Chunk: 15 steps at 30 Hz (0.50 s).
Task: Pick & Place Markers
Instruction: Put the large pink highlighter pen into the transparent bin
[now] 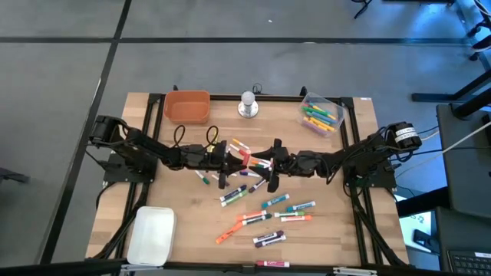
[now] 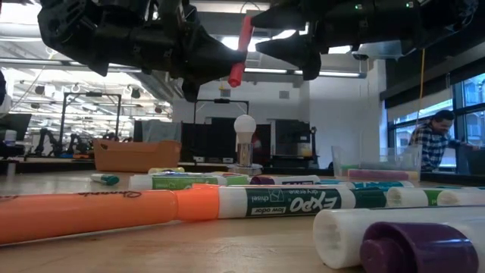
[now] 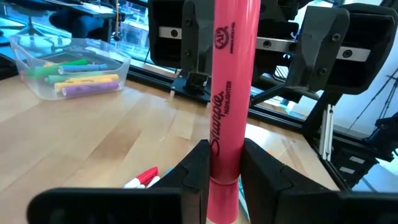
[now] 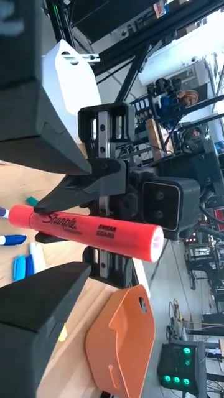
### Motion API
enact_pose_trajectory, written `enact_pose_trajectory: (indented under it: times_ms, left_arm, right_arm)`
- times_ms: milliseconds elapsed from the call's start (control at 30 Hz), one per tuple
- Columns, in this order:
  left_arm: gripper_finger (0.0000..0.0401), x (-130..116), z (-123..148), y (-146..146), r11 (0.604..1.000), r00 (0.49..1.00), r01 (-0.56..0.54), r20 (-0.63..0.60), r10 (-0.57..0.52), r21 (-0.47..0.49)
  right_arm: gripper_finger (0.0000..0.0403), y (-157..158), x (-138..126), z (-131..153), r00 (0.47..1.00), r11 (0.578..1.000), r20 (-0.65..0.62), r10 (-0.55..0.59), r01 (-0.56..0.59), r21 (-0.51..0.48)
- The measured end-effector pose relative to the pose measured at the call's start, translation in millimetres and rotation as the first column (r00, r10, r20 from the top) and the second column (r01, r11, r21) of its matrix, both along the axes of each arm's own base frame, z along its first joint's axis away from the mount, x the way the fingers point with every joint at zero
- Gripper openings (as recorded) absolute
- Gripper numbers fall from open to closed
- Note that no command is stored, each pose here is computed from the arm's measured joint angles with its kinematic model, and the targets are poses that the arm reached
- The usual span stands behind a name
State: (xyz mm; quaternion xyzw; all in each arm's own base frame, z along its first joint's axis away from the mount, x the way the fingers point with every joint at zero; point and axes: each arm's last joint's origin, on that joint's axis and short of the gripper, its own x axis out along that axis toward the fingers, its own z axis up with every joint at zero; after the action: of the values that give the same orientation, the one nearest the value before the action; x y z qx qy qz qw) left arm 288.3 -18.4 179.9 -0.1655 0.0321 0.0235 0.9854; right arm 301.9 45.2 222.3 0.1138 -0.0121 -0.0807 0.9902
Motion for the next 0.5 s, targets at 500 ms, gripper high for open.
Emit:
enact_pose_trajectory:
  times_ms: [500]
  left_arm:
    - [0.0061,0,0,-1,0.998,1.0,0.013,-0.001,-0.013,0.054]
  right_arm:
    - [0.0242,-12,1,2,0.998,0.998,0.019,-0.056,0.056,-0.019]
